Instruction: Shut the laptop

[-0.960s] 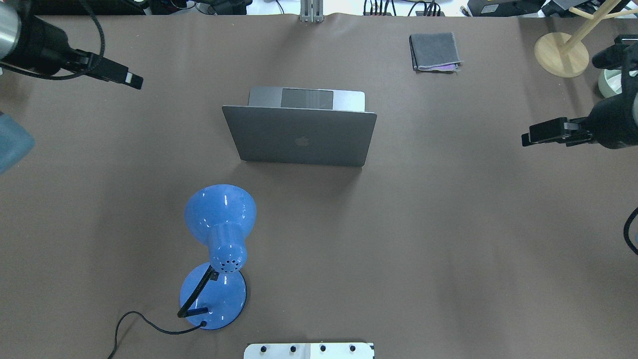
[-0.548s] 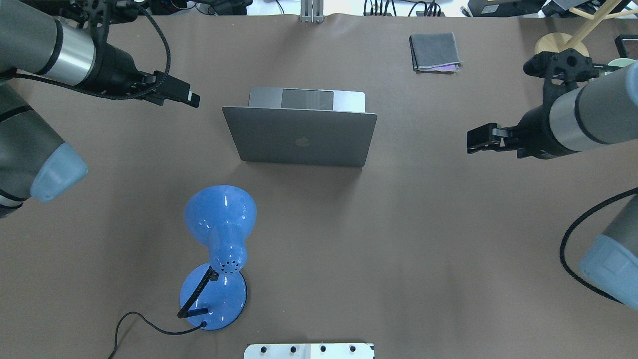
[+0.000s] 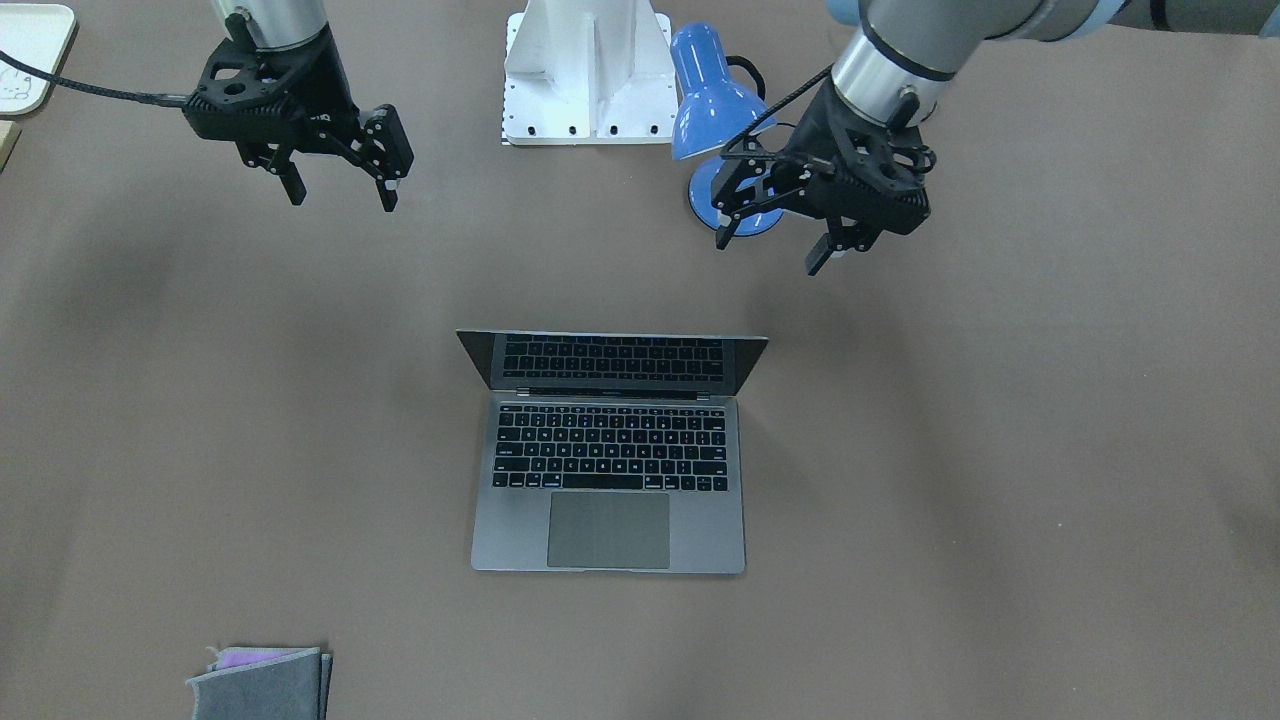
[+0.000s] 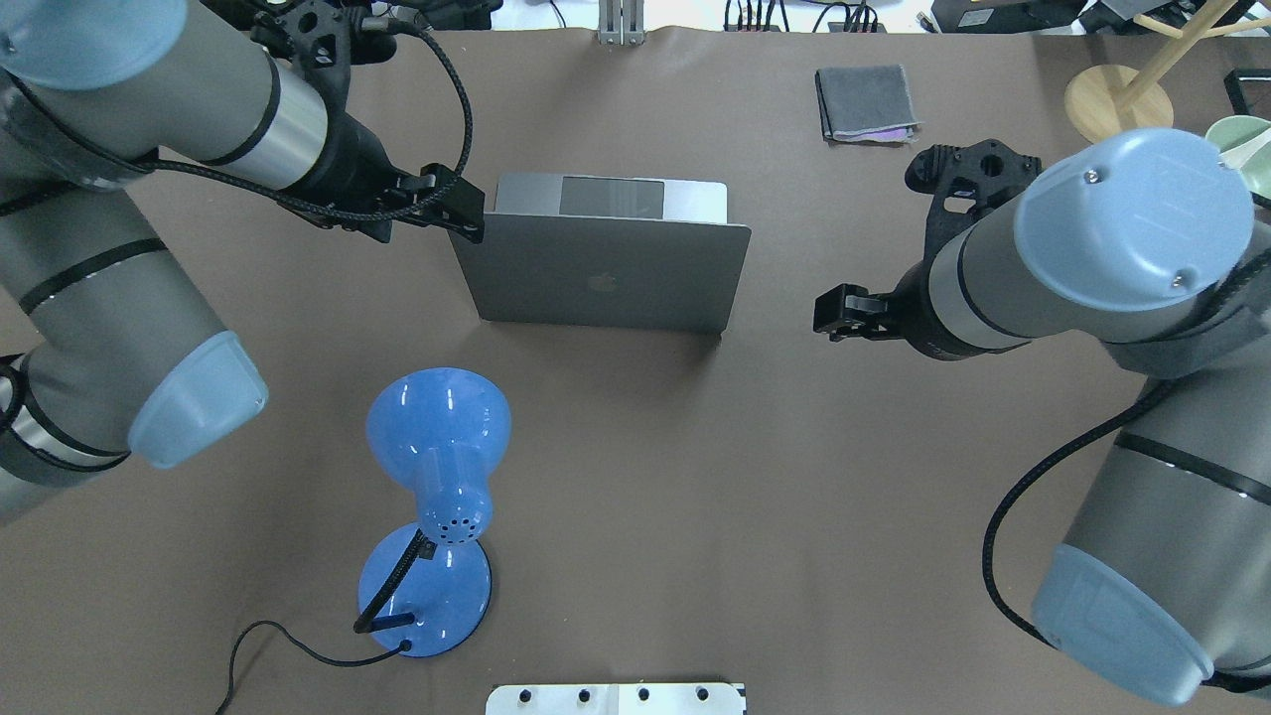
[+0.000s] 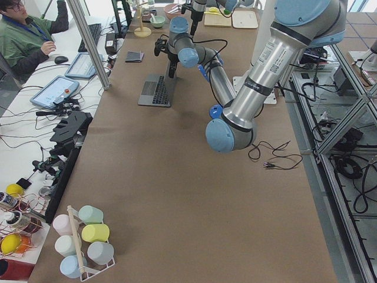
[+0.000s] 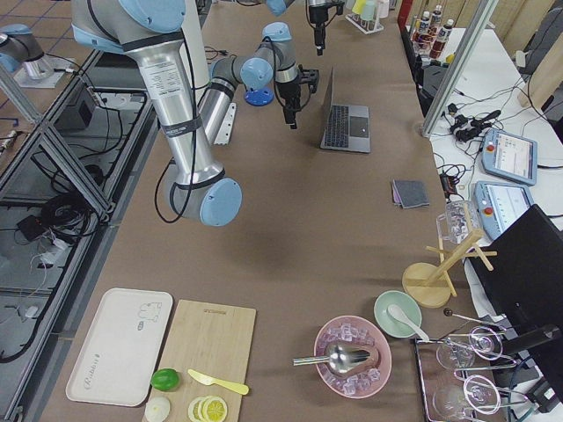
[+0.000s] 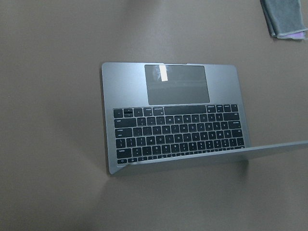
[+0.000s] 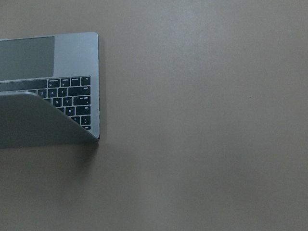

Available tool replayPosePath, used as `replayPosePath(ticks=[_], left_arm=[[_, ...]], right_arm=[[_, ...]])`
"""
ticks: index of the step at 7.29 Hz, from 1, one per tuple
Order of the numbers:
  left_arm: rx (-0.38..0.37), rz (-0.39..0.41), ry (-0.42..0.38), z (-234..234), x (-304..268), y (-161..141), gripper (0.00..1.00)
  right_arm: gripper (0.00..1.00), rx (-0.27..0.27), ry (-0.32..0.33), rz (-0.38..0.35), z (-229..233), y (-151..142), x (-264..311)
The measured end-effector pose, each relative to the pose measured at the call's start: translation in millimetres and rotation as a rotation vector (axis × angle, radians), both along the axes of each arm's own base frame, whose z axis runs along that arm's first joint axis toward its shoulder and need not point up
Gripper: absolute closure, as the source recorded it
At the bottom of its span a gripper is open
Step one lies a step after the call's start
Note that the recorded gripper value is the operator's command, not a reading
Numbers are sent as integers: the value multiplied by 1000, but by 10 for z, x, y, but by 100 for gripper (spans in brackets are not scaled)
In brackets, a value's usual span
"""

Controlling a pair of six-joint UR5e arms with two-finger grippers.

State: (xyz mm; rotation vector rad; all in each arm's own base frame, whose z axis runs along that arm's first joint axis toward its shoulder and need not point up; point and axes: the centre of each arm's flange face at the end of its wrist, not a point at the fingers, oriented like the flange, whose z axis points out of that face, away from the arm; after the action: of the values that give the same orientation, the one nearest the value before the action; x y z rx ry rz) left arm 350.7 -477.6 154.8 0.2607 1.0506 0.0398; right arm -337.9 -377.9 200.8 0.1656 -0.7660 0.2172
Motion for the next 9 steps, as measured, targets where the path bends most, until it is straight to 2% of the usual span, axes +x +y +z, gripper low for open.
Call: replayPosePath(ticks=[2, 3, 4, 6, 7, 9], left_arm=[[-3, -16, -52, -71, 232, -51, 3], [0, -19, -71, -73, 344, -83, 11], [12, -17, -91, -64, 481, -79, 31], [29, -9, -115, -46, 648, -74, 79], [36, -3, -123, -24, 682, -80, 100], [55, 14, -137, 16, 704, -90, 100]], right_arm=[[29, -23, 11, 6, -181, 9, -252], [42, -33, 12, 9, -265, -10, -363], [59, -39, 13, 8, -339, -40, -463], [95, -44, 15, 7, -462, -137, -646], [100, -46, 16, 6, -499, -172, -704], [100, -45, 15, 9, -540, -209, -743]])
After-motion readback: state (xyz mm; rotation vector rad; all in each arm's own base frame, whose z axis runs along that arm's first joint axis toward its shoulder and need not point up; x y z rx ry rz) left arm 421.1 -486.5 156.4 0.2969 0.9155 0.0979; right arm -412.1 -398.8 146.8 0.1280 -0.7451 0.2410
